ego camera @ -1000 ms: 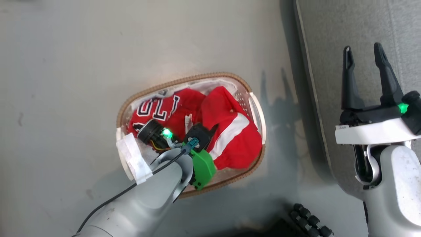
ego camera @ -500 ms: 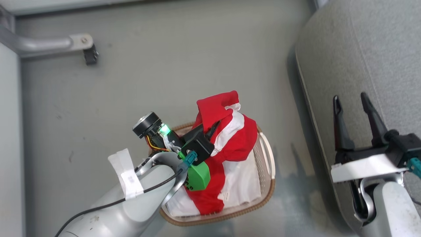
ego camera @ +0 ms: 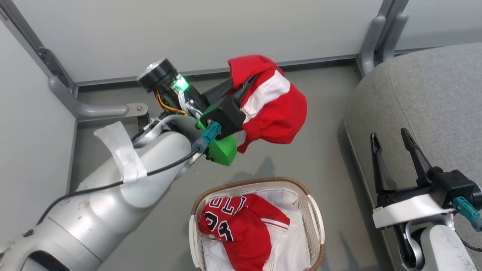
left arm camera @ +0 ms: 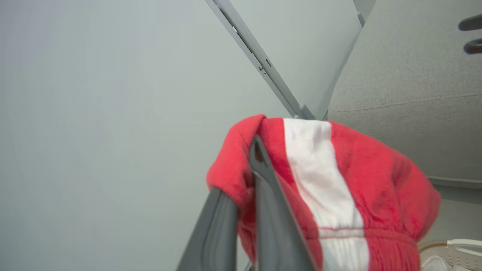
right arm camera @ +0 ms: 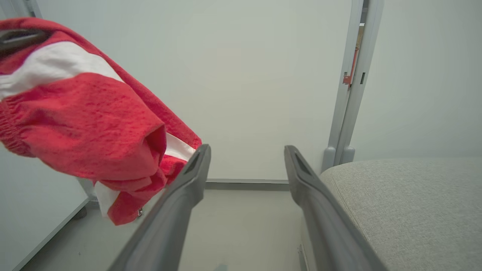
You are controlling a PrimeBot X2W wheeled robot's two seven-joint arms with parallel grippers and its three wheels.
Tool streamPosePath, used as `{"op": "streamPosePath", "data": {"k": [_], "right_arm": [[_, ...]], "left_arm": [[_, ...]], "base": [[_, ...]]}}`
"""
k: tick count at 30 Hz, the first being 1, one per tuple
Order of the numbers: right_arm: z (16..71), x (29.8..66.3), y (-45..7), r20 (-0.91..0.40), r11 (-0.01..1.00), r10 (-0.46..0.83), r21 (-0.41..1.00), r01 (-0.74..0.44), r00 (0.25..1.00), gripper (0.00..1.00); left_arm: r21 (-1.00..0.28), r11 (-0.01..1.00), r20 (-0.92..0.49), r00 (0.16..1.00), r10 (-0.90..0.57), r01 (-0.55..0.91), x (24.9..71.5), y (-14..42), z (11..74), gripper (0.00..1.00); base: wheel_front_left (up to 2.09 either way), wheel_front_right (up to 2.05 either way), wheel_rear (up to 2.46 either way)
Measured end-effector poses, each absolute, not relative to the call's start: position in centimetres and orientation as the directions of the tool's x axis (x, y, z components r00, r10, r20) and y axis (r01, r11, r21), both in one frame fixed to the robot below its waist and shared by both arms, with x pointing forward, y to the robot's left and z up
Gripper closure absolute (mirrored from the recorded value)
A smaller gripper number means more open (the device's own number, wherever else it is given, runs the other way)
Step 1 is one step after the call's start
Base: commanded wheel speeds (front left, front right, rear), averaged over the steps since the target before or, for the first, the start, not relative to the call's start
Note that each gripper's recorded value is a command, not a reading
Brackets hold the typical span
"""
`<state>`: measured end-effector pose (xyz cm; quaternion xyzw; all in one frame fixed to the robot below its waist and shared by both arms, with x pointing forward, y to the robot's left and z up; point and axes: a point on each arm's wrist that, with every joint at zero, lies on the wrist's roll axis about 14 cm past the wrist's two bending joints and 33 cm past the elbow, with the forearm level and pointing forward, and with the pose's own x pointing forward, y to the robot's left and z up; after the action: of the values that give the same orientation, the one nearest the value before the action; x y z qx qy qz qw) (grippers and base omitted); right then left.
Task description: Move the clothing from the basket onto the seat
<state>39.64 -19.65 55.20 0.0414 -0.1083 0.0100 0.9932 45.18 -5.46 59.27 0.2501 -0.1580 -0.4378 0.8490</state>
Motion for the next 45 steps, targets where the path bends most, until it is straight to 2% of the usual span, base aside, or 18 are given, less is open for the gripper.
{"op": "streamPosePath", "data": {"k": [6, 11, 22, 34, 35, 36, 37, 38, 45], "right_arm": [[58.1, 39.5, -17.9, 0.293, 0.996, 0.065, 0.045, -0.082, 0.954, 0.00], [59.0, 39.5, -15.8, 0.313, 0.990, 0.130, 0.016, -0.142, 0.941, 0.00], [58.7, 40.9, -10.7, 0.278, 0.958, 0.286, -0.059, -0.280, 0.917, 0.00], [63.6, 42.7, -7.5, 0.388, 0.928, 0.371, -0.137, -0.346, 0.844, 0.00], [63.8, 42.6, -7.5, 0.394, 0.928, 0.371, -0.136, -0.346, 0.841, 0.53], [63.9, 42.6, -7.5, 0.398, 0.928, 0.372, -0.135, -0.348, 0.839, 0.70], [64.0, 42.6, -7.4, 0.400, 0.927, 0.374, -0.135, -0.350, 0.837, 0.93], [64.0, 42.6, -7.4, 0.403, 0.926, 0.375, -0.135, -0.351, 0.835, 1.00], [64.3, 42.4, -8.0, 0.419, 0.933, 0.357, -0.120, -0.339, 0.835, 1.00]], "left_arm": [[0.651, 0.489, 0.133, 0.547, -0.827, 0.581, 44.6, -5.6, 65.7, 1.00], [0.692, 0.481, 0.161, 0.535, -0.830, 0.538, 44.2, -5.9, 68.7, 1.00], [0.717, 0.454, 0.174, 0.495, -0.851, 0.529, 42.2, -7.0, 70.6, 1.00], [0.698, 0.450, 0.174, 0.478, -0.861, 0.558, 41.2, -7.2, 70.5, 1.00], [0.694, 0.452, 0.171, 0.482, -0.859, 0.560, 41.3, -7.1, 70.3, 1.00], [0.684, 0.459, 0.168, 0.489, -0.856, 0.568, 41.5, -6.9, 70.0, 1.00], [0.672, 0.466, 0.165, 0.498, -0.851, 0.575, 41.7, -6.7, 69.7, 1.00], [0.663, 0.472, 0.160, 0.505, -0.848, 0.581, 41.9, -6.5, 69.3, 1.00], [0.550, 0.534, 0.154, 0.551, -0.820, 0.642, 43.2, -5.0, 66.7, 1.00]], "base": [[0.00, 0.00, 0.00], [0.00, 0.00, 0.00], [0.00, 0.00, 0.00], [0.00, 0.00, 0.00], [0.00, 0.00, 0.00], [0.00, 0.00, 0.00], [0.00, 0.00, 0.00], [0.00, 0.00, 0.00], [0.00, 0.00, 0.00]]}}
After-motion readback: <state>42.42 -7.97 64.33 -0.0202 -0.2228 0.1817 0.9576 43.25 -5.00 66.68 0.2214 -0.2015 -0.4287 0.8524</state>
